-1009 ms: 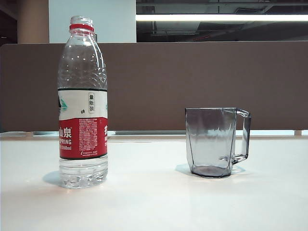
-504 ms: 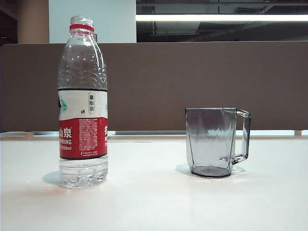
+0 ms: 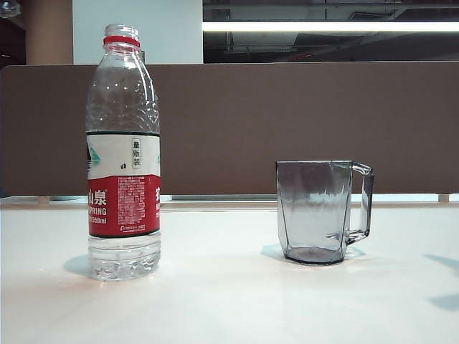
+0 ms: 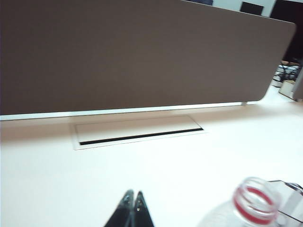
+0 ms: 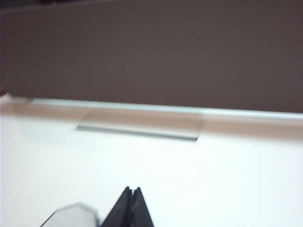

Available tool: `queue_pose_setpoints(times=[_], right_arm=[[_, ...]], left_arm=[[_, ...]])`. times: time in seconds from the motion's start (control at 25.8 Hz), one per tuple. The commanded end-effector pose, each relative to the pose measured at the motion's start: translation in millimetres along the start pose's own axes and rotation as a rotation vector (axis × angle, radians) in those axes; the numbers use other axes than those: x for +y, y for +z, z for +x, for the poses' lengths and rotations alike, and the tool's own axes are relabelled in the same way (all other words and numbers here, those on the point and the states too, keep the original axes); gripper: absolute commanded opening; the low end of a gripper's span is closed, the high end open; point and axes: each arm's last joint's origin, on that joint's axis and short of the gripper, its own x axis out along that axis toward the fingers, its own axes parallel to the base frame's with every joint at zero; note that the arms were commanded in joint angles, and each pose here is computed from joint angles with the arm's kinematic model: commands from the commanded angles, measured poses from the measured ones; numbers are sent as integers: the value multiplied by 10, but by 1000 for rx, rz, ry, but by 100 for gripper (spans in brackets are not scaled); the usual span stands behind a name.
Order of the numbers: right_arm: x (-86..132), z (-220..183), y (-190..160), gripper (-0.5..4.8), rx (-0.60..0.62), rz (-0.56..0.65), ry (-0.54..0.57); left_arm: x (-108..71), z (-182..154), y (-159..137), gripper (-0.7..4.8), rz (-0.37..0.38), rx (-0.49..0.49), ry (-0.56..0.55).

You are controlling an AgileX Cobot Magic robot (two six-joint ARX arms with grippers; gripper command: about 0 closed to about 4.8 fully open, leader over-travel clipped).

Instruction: Pick up the mineral water bottle with the left hand on the table and pour water into the mug until it's half full.

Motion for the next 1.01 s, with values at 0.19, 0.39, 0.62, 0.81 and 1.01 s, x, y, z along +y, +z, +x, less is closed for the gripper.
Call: queue_pose_setpoints(times=[0.19, 0.39, 0.62, 0.81, 1.01], right_arm=[[142, 6, -61, -5, 64, -13, 23], [245, 5, -96, -5, 90, -28, 87], [296, 11, -144, -5, 137, -41, 102], [296, 11, -143, -5, 135, -42, 95], [295, 11, -143, -5, 135, -43, 93]], left_arm=[[-162, 29, -59, -6, -14, 58, -66], [-276, 20, -143, 10, -13, 142, -154], [-323, 11, -189, 479, -4, 185, -191], [-326, 14, -266, 479, 38, 228, -236], [-301, 67, -499, 479, 38, 279, -233]])
